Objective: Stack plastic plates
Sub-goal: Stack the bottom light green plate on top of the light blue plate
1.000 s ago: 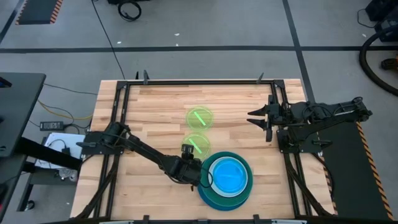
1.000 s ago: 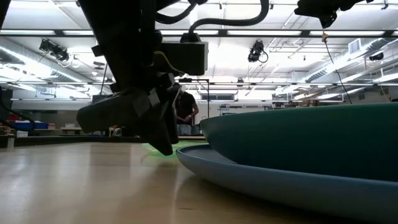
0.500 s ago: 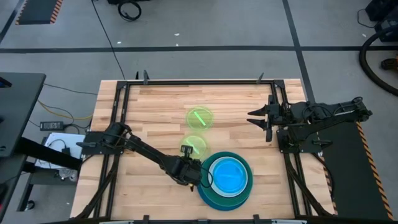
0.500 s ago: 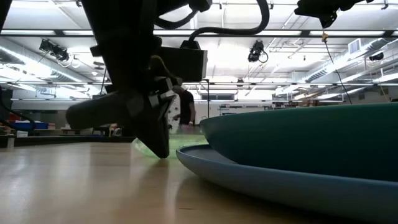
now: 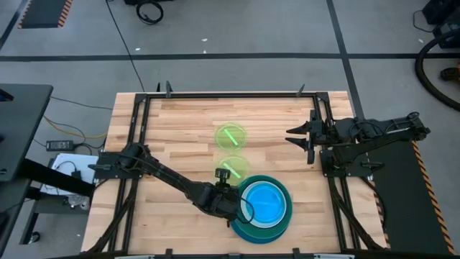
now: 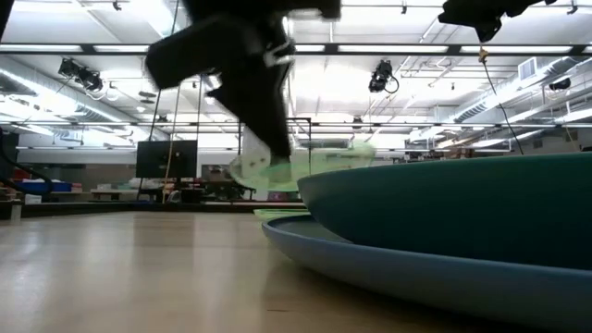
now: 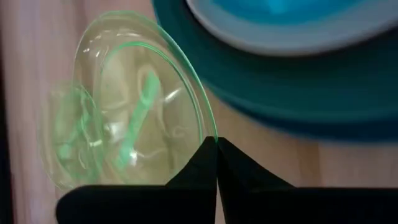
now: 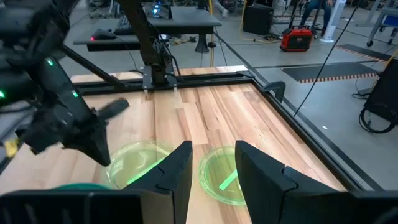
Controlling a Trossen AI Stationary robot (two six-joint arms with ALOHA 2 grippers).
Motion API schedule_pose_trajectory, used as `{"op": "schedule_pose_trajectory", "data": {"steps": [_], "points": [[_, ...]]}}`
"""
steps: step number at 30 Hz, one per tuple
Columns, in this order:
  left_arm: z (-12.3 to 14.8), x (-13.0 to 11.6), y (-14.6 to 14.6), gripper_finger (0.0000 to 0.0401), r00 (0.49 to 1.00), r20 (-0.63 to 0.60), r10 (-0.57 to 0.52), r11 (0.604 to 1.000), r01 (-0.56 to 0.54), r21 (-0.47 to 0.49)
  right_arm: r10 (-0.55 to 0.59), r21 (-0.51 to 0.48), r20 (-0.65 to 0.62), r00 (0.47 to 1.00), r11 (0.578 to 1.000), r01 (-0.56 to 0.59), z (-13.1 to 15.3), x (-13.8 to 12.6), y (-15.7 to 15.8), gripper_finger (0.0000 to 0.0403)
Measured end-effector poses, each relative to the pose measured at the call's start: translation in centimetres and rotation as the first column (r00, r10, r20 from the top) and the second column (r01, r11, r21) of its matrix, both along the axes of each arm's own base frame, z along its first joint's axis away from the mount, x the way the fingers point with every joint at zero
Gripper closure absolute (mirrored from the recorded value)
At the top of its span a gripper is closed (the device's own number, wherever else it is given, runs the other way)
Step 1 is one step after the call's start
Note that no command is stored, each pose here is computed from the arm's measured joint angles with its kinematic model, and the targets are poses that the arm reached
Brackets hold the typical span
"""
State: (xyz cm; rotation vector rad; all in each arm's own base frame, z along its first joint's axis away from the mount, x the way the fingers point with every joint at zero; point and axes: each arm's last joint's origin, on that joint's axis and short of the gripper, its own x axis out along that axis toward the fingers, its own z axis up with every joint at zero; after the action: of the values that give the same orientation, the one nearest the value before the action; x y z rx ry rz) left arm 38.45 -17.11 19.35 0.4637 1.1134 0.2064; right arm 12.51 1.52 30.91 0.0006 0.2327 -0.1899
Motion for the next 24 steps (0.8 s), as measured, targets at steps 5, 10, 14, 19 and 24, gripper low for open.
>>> {"op": "schedule_pose_trajectory", "data": {"steps": [5, 10, 14, 19, 24], "points": [[0.7, 1.3, -1.1, 0.0396, 0.988, 0.124, -0.089, 0.995, 0.092, -0.021, 0.0, 0.002, 0.009, 1.0, 1.0, 0.0, 0.1, -0.3, -0.1, 0.0271], [0.5, 3.0, -2.0, 0.0397, 0.947, 0.227, -0.226, 0.97, 0.241, -0.041, 0.0, 0.004, 0.018, 1.0, 1.0, 0.0, 0.2, -0.5, -0.1, 0.0271], [0.6, 4.3, -2.0, 0.0397, 0.912, 0.303, -0.276, 0.949, 0.308, -0.064, -0.001, 0.004, 0.017, 1.0, 1.0, 0.0, 0.2, -0.4, -0.1, 0.0271], [-0.7, 5.4, -2.2, 0.0397, 0.898, 0.302, -0.319, 0.931, 0.356, -0.076, -0.001, 0.002, 0.014, 1.0, 1.0, 0.001, 0.2, -0.4, -0.1, 0.0271], [-1.4, 6.8, -4.0, 0.0397, 0.874, 0.242, -0.422, 0.895, 0.444, -0.044, -0.002, -0.002, 0.015, 1.0, 1.0, 0.002, 0.2, -0.4, -0.1, 0.0271]]}}
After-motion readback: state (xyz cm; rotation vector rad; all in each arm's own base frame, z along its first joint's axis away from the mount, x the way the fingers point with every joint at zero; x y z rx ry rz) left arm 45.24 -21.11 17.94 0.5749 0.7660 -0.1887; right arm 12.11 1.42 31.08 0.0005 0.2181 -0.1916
